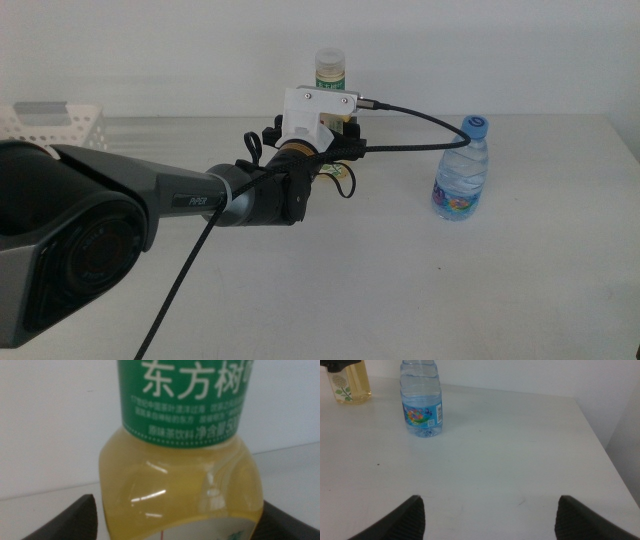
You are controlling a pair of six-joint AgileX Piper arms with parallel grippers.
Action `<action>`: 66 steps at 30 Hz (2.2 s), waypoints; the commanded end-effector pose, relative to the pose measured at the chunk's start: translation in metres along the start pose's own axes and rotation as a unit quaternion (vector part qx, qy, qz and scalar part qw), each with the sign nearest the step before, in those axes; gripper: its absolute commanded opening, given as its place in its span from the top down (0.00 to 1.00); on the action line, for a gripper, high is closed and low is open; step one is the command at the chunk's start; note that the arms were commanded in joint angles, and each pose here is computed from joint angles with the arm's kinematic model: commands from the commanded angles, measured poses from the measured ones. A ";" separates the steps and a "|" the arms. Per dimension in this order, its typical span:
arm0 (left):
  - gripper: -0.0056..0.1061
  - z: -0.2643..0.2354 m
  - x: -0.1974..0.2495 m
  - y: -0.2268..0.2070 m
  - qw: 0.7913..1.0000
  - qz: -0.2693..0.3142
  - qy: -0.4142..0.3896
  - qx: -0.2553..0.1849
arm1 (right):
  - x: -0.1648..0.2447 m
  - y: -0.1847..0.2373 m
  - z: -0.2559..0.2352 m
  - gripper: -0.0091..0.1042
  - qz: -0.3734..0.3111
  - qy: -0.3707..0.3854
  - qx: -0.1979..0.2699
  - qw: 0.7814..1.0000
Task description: Use arms to grab the bottles and put them into the dustbin to the left of the table.
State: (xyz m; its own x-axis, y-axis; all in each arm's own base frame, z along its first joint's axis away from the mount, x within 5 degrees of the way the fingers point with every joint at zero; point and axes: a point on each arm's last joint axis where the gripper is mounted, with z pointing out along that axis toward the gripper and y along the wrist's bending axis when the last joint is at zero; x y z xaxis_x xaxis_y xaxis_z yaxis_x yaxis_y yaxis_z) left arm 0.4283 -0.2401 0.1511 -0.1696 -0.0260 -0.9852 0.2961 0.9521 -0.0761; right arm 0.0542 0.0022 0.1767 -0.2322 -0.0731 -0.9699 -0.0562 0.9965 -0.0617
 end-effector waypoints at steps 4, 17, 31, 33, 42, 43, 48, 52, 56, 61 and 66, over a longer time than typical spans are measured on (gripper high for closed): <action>0.15 -0.006 -0.049 -0.002 0.996 -0.021 -0.092 -0.002 | -0.010 -0.001 -0.003 0.32 -0.007 -0.053 0.006 0.999; 1.00 -0.005 -0.045 -0.003 0.997 -0.040 -0.064 0.006 | -0.010 -0.001 -0.003 0.32 -0.007 -0.053 0.006 0.999; 0.99 -0.067 -0.109 0.005 0.996 0.031 -0.087 -0.003 | -0.010 -0.001 -0.003 0.32 -0.007 -0.053 0.006 0.999; 0.99 -0.079 -0.115 0.007 0.995 0.032 -0.090 -0.003 | -0.010 -0.001 -0.003 0.32 -0.007 -0.053 0.006 0.999; 0.99 -0.147 -0.145 0.017 0.996 0.028 -0.079 0.018 | -0.010 -0.001 -0.003 0.32 -0.007 -0.053 0.006 0.999; 0.99 -0.154 -0.150 0.017 0.996 0.035 -0.078 0.023 | -0.010 -0.001 -0.003 0.32 -0.007 -0.053 0.006 0.999; 0.99 -0.182 -0.171 0.017 0.996 0.049 -0.065 0.047 | -0.010 -0.001 -0.003 0.32 -0.007 -0.053 0.006 0.999; 0.99 -0.195 -0.181 0.017 0.996 0.043 -0.062 0.057 | -0.010 -0.001 -0.003 0.32 -0.007 -0.053 0.006 0.999; 0.99 -0.206 -0.188 0.018 0.996 0.018 -0.058 0.063 | -0.010 -0.001 -0.003 0.32 -0.007 -0.053 0.006 0.999; 0.99 -0.223 -0.191 0.016 0.994 0.042 -0.034 0.092 | -0.010 -0.001 -0.003 0.32 -0.007 -0.053 0.006 0.999; 0.99 -0.239 -0.193 0.014 0.992 0.046 0.001 0.121 | -0.010 -0.001 -0.003 0.32 -0.007 -0.053 0.006 0.999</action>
State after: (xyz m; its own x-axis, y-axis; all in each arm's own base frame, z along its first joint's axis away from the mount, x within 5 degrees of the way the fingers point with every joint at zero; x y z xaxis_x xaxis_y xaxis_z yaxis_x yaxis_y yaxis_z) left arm 0.2474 -0.1572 0.3382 -0.2725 0.1824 -0.9447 0.5595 0.8289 -0.0013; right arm 0.0542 0.0022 0.1767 -0.2322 -0.0731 -0.9699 -0.0562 0.9965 -0.0617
